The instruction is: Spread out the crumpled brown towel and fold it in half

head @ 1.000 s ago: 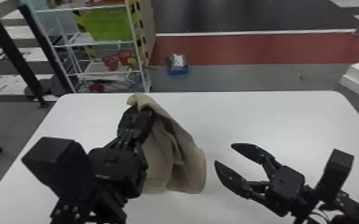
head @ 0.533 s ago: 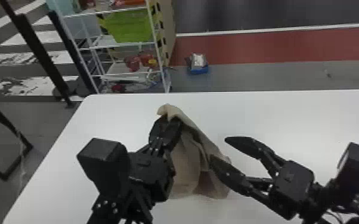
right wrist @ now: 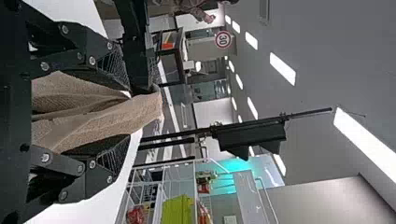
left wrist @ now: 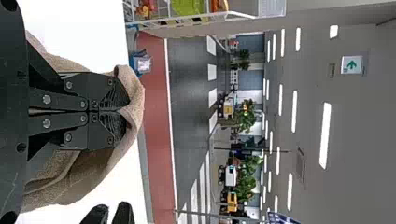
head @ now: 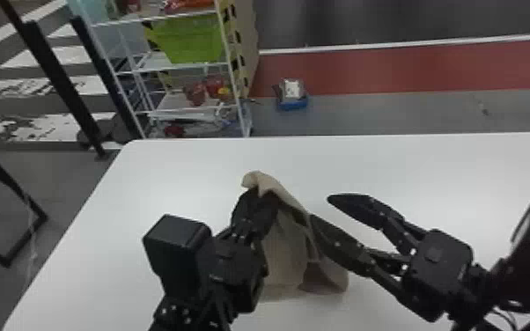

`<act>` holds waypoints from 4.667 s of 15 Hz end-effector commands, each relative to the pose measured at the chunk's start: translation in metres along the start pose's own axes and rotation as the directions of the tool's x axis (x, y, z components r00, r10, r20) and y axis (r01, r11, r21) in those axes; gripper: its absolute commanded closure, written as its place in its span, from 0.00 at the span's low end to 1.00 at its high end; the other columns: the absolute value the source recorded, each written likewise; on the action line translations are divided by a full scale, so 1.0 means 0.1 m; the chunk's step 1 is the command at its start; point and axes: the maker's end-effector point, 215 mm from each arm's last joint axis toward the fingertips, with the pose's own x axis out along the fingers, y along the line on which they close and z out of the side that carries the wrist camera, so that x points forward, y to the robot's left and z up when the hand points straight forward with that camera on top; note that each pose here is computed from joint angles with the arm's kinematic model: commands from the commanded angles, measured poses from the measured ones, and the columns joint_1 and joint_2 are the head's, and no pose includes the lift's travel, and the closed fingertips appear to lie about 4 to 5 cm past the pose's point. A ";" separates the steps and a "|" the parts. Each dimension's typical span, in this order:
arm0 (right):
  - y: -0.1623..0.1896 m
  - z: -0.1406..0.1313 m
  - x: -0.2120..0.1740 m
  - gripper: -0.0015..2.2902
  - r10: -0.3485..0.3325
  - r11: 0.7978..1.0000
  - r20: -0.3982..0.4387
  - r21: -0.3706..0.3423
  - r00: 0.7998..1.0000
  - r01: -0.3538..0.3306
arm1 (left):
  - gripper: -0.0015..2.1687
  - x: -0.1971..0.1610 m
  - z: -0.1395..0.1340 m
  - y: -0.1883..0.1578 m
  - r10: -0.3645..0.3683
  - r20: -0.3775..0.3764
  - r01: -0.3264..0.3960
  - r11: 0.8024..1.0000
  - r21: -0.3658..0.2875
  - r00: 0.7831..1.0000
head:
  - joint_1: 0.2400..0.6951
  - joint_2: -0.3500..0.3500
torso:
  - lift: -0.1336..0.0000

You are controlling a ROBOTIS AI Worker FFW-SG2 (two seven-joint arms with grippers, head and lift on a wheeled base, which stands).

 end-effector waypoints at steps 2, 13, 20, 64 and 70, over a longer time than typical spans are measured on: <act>0.02 0.02 -0.01 0.29 0.000 1.000 -0.005 0.001 1.000 0.000 | 0.81 0.00 -0.02 0.00 0.003 -0.003 -0.003 1.000 0.012 1.000 | 1.00 0.76 | 0.08; 0.05 -0.06 0.05 0.39 0.005 1.000 -0.054 0.000 0.999 -0.005 | 0.79 0.06 0.01 -0.06 -0.011 0.000 0.011 1.000 0.020 1.000 | 1.00 0.75 | 0.08; -0.08 -0.10 0.11 0.39 -0.035 0.998 -0.081 -0.045 0.996 0.032 | 0.79 0.06 0.01 -0.16 -0.040 -0.009 0.040 0.999 0.010 0.999 | 1.00 0.75 | 0.08; -2.65 -1.42 -2.27 0.71 -0.576 0.758 -0.334 0.124 0.746 0.640 | 0.01 -0.10 -1.19 -0.58 -0.130 -0.348 0.156 0.987 0.048 0.928 | 1.00 0.08 | 0.08; -2.62 -1.39 -2.15 0.71 -0.561 0.769 -0.323 0.136 0.762 0.624 | 0.10 -0.25 -1.03 -1.00 -0.231 -0.283 0.259 0.964 0.066 0.931 | 1.00 0.04 | 0.08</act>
